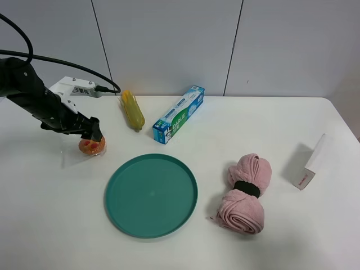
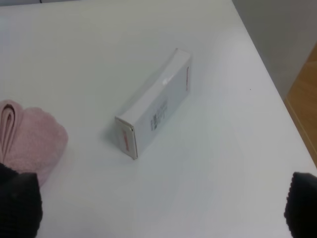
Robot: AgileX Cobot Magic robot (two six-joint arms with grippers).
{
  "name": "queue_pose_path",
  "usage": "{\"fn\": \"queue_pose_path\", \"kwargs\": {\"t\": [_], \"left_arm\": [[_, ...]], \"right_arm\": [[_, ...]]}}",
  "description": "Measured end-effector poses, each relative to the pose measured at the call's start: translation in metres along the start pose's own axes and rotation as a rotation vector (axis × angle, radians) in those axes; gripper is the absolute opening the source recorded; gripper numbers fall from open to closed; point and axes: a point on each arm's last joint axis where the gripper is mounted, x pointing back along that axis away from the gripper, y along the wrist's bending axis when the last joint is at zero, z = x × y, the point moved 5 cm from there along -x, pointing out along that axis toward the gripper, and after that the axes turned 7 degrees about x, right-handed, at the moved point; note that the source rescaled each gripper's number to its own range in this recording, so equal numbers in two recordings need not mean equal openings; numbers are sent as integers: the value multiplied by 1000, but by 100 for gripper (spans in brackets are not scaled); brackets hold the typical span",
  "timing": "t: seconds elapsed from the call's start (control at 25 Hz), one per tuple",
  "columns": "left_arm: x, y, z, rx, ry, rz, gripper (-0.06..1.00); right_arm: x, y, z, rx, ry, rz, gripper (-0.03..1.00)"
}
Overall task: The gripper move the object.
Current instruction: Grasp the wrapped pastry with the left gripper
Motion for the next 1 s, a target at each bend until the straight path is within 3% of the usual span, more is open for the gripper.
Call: {"fn": "queue_pose_path", "kwargs": {"t": [0.36, 1.0], "left_arm": [[-30, 2, 10, 3, 53, -3, 80], [-66, 2, 9, -10, 63, -14, 80]], "right_arm": [[0, 0, 0, 0, 0, 0, 100], [0, 0, 0, 0, 0, 0, 100]]}}
